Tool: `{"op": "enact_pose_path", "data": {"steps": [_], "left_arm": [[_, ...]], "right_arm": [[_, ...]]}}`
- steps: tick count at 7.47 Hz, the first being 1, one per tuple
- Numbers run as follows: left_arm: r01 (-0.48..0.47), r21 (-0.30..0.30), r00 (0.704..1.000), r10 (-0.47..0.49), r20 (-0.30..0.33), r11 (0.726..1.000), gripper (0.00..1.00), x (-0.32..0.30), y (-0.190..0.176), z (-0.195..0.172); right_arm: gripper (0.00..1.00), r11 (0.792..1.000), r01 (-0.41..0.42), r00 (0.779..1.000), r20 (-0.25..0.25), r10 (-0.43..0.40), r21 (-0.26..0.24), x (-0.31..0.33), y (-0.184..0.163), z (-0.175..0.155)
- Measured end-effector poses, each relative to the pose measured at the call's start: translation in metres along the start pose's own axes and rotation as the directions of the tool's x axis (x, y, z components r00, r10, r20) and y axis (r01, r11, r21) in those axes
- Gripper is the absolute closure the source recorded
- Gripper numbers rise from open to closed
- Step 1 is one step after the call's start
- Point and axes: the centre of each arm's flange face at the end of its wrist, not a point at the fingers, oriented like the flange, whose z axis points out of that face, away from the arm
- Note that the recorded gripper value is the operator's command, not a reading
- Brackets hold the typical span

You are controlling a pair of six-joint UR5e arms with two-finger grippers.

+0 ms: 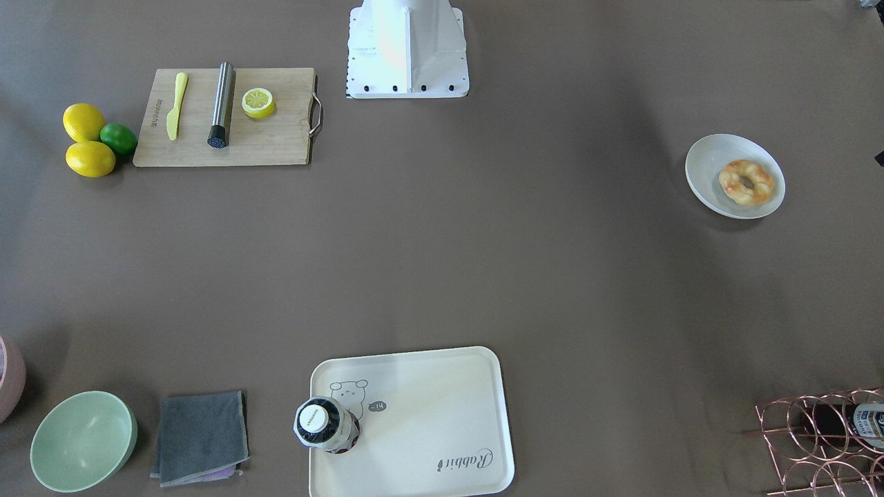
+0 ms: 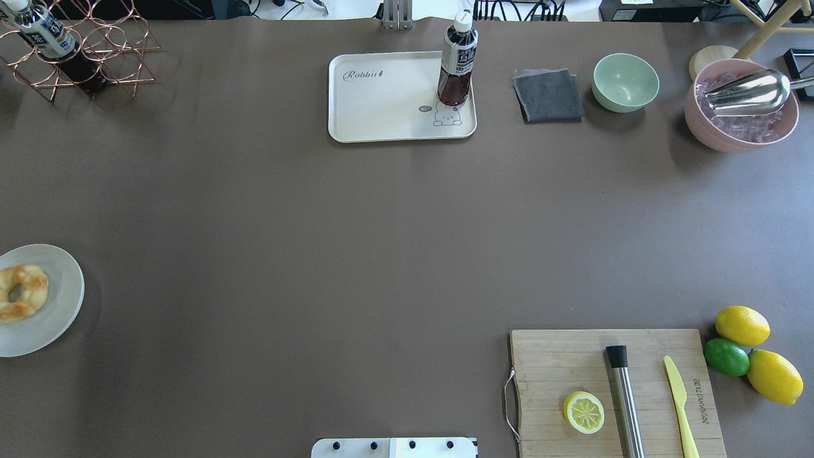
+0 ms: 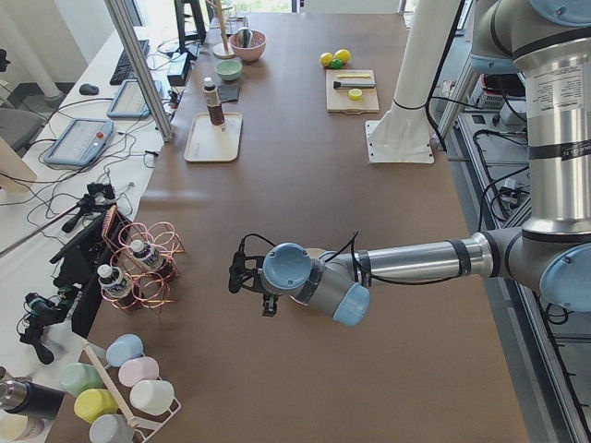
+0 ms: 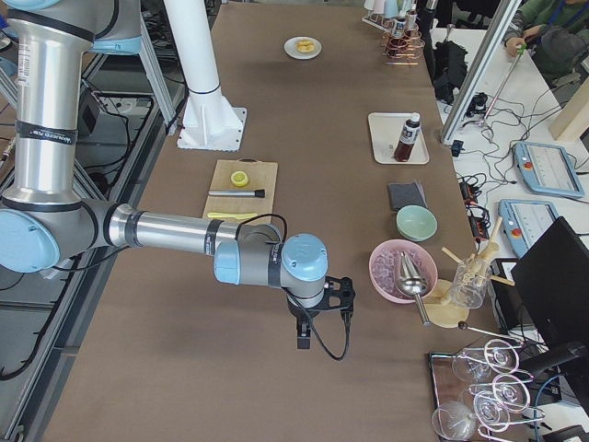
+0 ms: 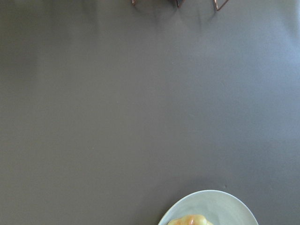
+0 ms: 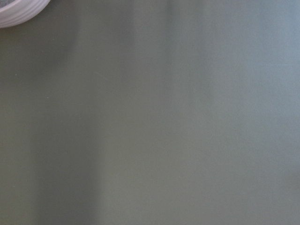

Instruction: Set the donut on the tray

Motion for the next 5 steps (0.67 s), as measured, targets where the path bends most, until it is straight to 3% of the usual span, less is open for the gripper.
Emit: {"op": "enact_pose_path", "data": {"steps": [2, 3, 5], "left_arm": [[0.008, -0.015, 1.0, -0.008, -0.001, 1.0, 0.0, 0.0, 0.005, 0.01], [0.02, -0.055, 0.999, -0.019, 0.028, 0.998, 0.0, -0.004, 0.012, 0.032], [0.024, -0.068, 0.985, -0.012, 0.172, 0.997, 0.0, -0.004, 0.015, 0.072]], "right_arm": [[0.01, 1.0, 0.0, 1.0, 0.0, 0.0, 0.001, 0.0, 0.0, 0.0], [0.01, 1.0, 0.0, 1.0, 0.0, 0.0, 0.001, 0.0, 0.0, 0.0], [0.01, 1.0, -0.002, 1.0, 0.0, 0.002, -0.002, 0.001, 0.002, 0.001]]}}
